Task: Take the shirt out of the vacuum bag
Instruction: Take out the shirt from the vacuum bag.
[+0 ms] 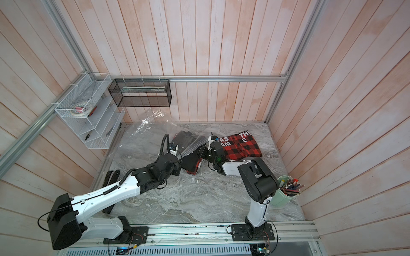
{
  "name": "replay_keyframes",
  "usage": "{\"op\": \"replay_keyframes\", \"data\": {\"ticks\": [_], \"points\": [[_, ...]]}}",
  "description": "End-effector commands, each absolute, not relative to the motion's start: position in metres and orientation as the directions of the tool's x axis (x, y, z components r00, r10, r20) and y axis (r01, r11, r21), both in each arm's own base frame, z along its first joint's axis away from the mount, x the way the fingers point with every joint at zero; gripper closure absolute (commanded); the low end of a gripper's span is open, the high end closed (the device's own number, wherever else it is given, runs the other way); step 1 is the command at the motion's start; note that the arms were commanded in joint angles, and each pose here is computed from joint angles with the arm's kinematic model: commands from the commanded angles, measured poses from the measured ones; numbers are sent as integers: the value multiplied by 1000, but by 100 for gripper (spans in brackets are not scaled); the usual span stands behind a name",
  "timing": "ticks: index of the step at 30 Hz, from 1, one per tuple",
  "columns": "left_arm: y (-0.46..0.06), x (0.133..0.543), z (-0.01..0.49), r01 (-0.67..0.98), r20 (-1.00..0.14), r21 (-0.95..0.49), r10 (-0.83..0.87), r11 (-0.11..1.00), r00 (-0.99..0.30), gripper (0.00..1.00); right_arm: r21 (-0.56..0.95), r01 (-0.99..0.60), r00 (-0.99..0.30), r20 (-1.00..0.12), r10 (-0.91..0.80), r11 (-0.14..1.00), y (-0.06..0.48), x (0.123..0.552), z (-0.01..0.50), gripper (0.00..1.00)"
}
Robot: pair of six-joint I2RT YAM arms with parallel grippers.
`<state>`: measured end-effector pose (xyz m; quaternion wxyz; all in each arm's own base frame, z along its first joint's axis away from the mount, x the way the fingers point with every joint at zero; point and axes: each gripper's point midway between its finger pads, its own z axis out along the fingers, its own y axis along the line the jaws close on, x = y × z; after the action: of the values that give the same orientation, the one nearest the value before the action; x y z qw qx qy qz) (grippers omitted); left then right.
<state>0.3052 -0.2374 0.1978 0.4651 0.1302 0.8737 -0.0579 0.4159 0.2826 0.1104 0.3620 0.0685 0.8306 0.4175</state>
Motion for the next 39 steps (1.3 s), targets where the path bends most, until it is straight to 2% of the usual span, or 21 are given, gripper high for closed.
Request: {"op": "replay_keyframes", "data": {"ticks": [1,9,11,15,20,24,39], "points": [[-232,306,195,251,-825,33,168,967,-540,100,743,-220,-748,-545,380,632,295,418,112,45],[-232,304,193,249,-823,19,156,968,-546,100,751,-212,-764,-527,372,626,303,420,99,46],[-232,304,191,248,-822,18,156,969,-548,100,750,-216,-763,-529,371,625,304,421,100,49],[-232,303,190,248,-820,11,151,969,-552,100,755,-234,-753,-539,377,612,309,423,108,66],[-232,303,193,245,-824,10,146,970,-548,100,754,-245,-750,-546,374,610,313,425,111,99],[-231,303,196,244,-829,9,143,970,-540,100,750,-236,-750,-545,374,618,308,421,107,100],[-224,308,203,205,-844,-1,110,979,-526,100,740,-279,-708,-589,390,612,281,396,142,100]]}}
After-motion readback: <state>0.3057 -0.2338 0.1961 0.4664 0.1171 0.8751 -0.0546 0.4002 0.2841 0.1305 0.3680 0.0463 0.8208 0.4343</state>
